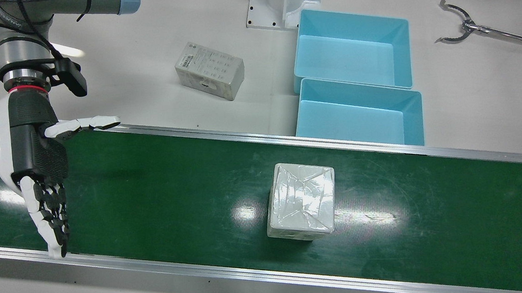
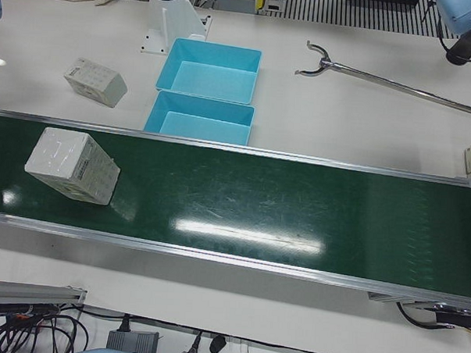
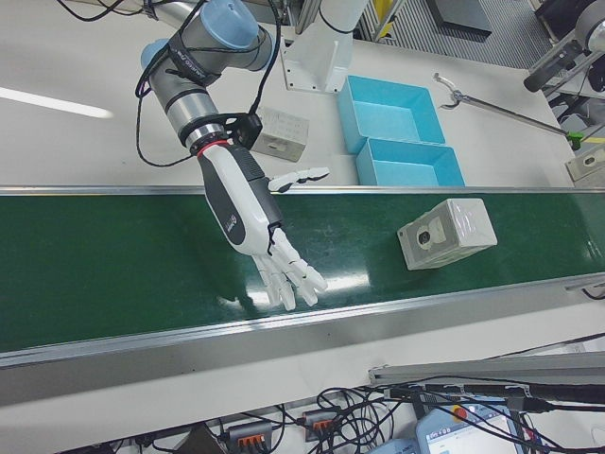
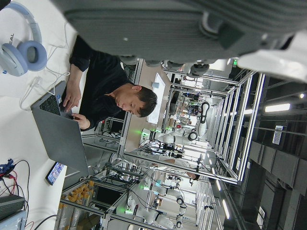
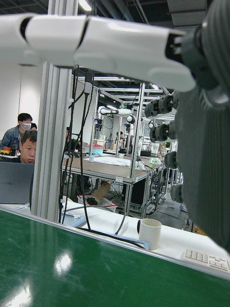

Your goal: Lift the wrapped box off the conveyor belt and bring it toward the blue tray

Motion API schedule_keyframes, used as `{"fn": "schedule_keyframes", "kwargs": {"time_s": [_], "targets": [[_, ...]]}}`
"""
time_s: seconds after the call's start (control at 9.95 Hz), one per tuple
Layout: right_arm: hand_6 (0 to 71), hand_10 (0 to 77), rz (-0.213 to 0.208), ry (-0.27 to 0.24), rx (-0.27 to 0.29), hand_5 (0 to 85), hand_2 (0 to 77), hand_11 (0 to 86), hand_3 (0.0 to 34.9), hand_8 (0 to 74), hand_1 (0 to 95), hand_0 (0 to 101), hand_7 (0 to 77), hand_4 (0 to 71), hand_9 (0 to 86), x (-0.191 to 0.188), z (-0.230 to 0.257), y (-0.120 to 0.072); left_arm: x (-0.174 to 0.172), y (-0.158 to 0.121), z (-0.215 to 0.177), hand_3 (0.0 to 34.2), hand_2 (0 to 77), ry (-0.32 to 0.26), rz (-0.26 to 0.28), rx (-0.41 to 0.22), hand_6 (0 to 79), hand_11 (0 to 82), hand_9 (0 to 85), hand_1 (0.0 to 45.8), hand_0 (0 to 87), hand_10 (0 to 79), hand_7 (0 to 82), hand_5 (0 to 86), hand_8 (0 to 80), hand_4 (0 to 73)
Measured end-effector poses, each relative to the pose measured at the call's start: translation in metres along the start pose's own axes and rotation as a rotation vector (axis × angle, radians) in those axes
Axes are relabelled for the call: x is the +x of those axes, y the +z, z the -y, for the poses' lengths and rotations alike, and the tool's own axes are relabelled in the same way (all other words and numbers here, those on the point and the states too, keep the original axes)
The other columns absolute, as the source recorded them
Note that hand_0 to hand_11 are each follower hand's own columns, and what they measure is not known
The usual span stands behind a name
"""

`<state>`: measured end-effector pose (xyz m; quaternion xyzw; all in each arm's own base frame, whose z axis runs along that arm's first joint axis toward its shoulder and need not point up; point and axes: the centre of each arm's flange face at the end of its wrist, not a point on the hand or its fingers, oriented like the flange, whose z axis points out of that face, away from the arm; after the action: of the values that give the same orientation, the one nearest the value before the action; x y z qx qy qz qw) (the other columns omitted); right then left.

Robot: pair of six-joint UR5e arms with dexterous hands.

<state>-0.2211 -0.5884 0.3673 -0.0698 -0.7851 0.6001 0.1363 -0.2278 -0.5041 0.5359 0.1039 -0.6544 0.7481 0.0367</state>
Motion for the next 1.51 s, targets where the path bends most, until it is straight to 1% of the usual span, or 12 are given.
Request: {"fn": "schedule_keyframes", "kwargs": {"time_s": [0.5, 0.8, 1.31, 1.51], "targets": [[0.0, 0.0, -0.004, 0.001, 0.000, 9.3, 10.4, 1.1, 11.6, 1.1, 12.0, 46, 0.5, 3.3, 1.6, 0.002, 0.000, 0.000, 0.000, 0.000, 0.000, 0.0, 1.1, 0.000, 0.000, 0.000, 0.0, 0.0, 0.0, 0.0, 0.0, 0.5, 0.5, 1.1, 0.0, 0.0], [0.0, 0.0, -0.016, -0.001, 0.007, 9.3, 10.4, 1.6, 11.6, 1.1, 12.0, 46, 0.5, 3.3, 1.1, 0.011, 0.003, 0.002, 0.000, 0.000, 0.000, 0.0, 1.1, 0.000, 0.000, 0.000, 0.0, 0.0, 0.0, 0.0, 0.0, 0.0, 0.0, 1.1, 0.0, 0.0], [0.0, 0.0, -0.042, 0.001, 0.007, 9.3, 10.4, 1.1, 11.5, 1.1, 12.0, 46, 0.5, 3.3, 1.1, 0.035, -0.004, 0.021, 0.000, 0.000, 0.000, 0.0, 1.1, 0.000, 0.000, 0.000, 0.0, 0.0, 0.0, 0.0, 0.0, 0.5, 0.0, 1.1, 0.0, 0.0], [0.0, 0.0, -0.040, 0.006, 0.009, 9.3, 10.4, 1.6, 10.9, 1.1, 12.0, 46, 0.5, 3.3, 1.1, 0.048, -0.008, 0.025, 0.000, 0.000, 0.000, 0.0, 1.1, 0.000, 0.000, 0.000, 0.0, 0.0, 0.0, 0.0, 0.0, 0.0, 0.0, 1.1, 0.0, 0.0]]}}
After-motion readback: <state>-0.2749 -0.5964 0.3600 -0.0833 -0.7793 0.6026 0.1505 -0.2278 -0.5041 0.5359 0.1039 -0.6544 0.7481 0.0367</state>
